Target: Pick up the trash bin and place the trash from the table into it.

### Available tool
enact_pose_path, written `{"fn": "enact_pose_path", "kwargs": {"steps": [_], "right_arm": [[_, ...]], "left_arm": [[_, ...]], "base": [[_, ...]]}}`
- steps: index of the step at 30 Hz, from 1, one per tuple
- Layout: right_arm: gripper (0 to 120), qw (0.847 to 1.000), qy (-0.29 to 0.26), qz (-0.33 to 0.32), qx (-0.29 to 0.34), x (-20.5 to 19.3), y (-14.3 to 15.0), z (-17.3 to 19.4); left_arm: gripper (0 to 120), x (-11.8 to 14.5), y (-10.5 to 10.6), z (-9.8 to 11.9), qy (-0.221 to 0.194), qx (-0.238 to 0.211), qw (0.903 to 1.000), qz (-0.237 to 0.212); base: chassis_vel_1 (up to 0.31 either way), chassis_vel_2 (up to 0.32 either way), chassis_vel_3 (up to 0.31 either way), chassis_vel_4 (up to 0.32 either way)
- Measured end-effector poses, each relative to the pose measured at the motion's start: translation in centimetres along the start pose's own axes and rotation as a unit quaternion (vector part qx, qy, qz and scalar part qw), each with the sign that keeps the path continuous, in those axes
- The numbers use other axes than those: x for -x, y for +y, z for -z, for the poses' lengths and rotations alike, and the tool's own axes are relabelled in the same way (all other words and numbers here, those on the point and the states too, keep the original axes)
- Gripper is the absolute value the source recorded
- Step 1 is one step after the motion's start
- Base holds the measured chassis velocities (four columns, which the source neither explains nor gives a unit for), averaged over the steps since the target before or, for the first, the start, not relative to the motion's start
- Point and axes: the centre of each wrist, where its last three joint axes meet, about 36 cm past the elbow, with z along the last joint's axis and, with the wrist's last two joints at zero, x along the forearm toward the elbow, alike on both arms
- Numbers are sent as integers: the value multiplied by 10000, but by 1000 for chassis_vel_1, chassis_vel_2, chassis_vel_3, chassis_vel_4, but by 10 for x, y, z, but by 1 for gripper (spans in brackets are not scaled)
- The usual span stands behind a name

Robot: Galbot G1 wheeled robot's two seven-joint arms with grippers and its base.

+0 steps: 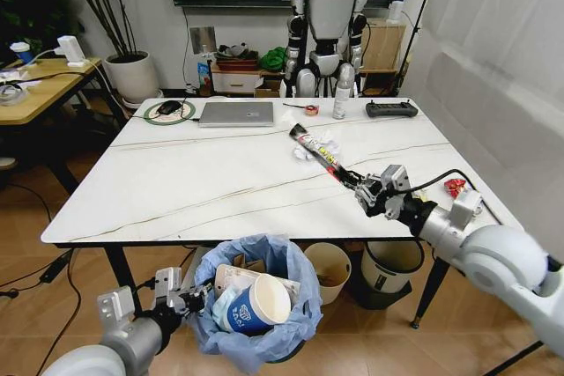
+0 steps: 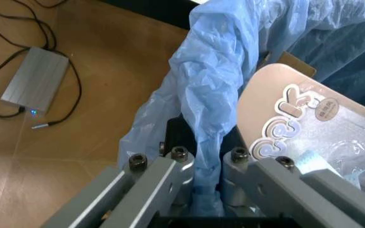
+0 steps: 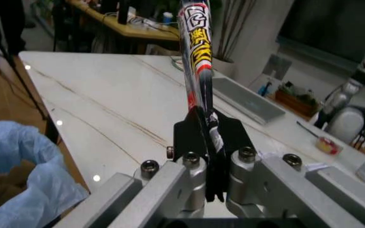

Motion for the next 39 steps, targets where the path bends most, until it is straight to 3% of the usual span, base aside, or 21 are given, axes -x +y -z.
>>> {"fn": "enact_pose_path", "kwargs": {"steps": [6, 8, 12, 14, 27, 39], "right_arm": [[0, 9946, 62, 717, -747, -7, 8, 35], [0, 9939, 68, 800, -761, -8, 12, 41], [0, 9945, 108, 989, -325, -11, 47, 55], [0, 9932, 236, 1136, 8, -15, 63, 44], [0, 9856, 925, 1400, 187, -25, 78, 10], [0, 9824, 1005, 1571, -132, -27, 78, 4]], "left_arm": [[0, -4, -3, 0, -36, 1, 10000, -27], [0, -5, -4, 1, -46, 5, 10000, -32], [0, -7, -6, 4, -97, 32, 9999, -81], [0, -9, -9, 6, -114, 37, 9998, -127], [0, -11, -12, 10, -152, 51, 9996, -214], [0, -9, -12, 10, -89, 118, 9994, -311]], "base": [[0, 0, 0, 0], [0, 0, 0, 0], [0, 0, 0, 0], [0, 0, 0, 0], [0, 0, 0, 0], [0, 0, 0, 0]]}}
